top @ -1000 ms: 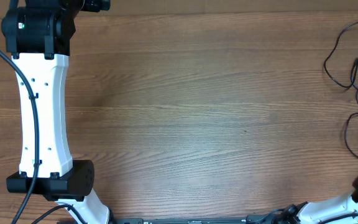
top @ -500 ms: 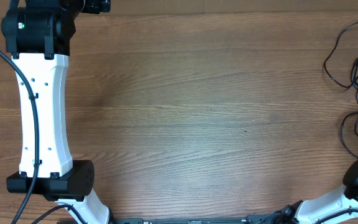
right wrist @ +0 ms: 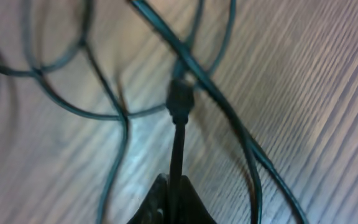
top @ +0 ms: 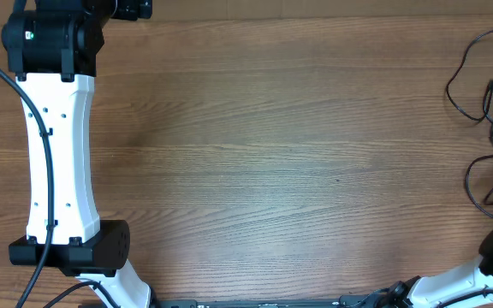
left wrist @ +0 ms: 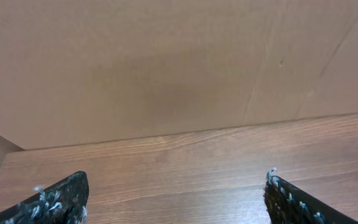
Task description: Untangle cables
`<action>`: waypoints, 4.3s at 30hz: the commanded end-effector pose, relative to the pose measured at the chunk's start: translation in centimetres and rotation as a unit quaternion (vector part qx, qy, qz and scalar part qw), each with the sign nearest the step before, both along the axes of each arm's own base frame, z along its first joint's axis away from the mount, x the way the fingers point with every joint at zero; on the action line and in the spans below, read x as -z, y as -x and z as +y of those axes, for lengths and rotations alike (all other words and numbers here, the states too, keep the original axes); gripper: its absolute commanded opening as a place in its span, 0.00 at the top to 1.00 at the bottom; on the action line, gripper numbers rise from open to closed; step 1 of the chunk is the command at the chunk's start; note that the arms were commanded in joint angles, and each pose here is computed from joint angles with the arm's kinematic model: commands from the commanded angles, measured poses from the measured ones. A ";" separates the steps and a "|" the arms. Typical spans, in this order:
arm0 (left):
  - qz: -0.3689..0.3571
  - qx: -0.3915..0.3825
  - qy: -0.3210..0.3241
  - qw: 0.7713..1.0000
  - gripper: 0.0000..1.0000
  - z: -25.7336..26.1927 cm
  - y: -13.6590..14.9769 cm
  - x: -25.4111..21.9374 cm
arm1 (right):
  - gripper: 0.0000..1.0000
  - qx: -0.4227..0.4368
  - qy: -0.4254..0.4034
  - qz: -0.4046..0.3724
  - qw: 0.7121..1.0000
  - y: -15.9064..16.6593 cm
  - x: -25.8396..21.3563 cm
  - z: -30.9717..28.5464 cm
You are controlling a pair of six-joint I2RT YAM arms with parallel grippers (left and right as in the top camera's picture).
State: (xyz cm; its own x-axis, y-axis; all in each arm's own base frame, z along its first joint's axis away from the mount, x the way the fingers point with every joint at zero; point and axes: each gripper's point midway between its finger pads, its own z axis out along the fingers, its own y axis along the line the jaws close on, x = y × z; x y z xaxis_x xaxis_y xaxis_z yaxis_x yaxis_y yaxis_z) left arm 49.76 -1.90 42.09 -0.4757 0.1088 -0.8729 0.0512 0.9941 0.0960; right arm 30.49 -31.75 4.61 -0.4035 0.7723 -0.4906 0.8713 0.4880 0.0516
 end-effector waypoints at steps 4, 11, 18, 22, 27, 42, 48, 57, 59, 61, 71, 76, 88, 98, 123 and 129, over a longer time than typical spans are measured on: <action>-0.007 0.008 -0.019 1.000 0.11 -0.1 0.5 -0.7 | 0.00 -0.023 -0.034 -0.035 0.999 -0.9 2.1 1.9; -0.008 0.007 -0.018 1.000 0.11 -0.1 0.5 -0.8 | 0.00 -0.090 -0.039 -0.093 0.991 -4.6 -1.2 3.2; -0.007 0.008 -0.018 1.000 0.11 -0.1 0.5 -0.8 | 0.01 -0.121 0.001 -0.136 0.983 -7.2 -10.9 4.1; -0.007 0.008 -0.018 1.000 0.11 -0.1 0.5 -0.8 | 0.01 -0.140 0.022 -0.158 0.977 -8.0 -14.7 5.5; -0.007 0.008 -0.018 1.000 0.11 -0.1 0.5 -0.7 | 0.63 -0.148 -0.016 -0.122 0.981 -7.5 -11.4 7.3; -0.007 0.008 -0.018 1.000 0.11 -0.1 0.5 -0.7 | 0.96 -0.175 -0.077 -0.029 0.981 -5.3 0.7 13.9; -0.008 0.008 -0.019 1.000 0.10 -0.1 0.5 -0.8 | 0.96 -0.118 -0.056 0.024 0.991 -1.7 4.9 12.1; -0.007 0.011 -0.025 1.000 0.10 -0.1 0.5 -0.7 | 0.96 -0.004 -0.020 0.059 0.998 3.7 5.1 5.5; -0.008 0.011 -0.026 1.000 0.10 -0.1 0.5 -0.8 | 0.96 0.027 -0.019 0.051 0.998 4.8 5.0 4.0; -0.007 0.015 -0.034 0.999 0.10 -0.1 0.5 -0.8 | 0.96 0.049 -0.020 0.043 0.998 5.8 4.9 2.9; 0.000 -0.002 -0.048 0.999 0.10 0.7 0.7 -0.5 | 0.96 0.096 -0.003 -0.004 0.995 7.2 3.8 -0.9; 0.000 -0.003 -0.048 0.999 0.10 0.7 0.7 -0.5 | 0.96 0.113 0.033 0.015 0.993 8.1 2.6 -2.8; 0.000 -0.002 -0.047 0.999 0.10 0.6 0.6 -0.5 | 0.96 -0.064 0.067 -0.074 0.993 -3.0 -7.2 3.3; -0.031 -0.005 -0.040 0.999 0.10 0.5 0.0 -1.8 | 0.96 -0.379 0.078 -0.293 0.874 -16.0 -29.1 22.6; -0.193 0.014 -0.025 0.981 0.09 -2.3 3.5 -12.4 | 0.96 -0.503 0.156 -0.500 0.688 -5.9 -52.9 38.6; -0.218 0.014 -0.021 0.976 0.04 -1.9 7.2 -15.0 | 0.95 -0.487 0.181 -0.533 0.668 3.3 -52.4 37.6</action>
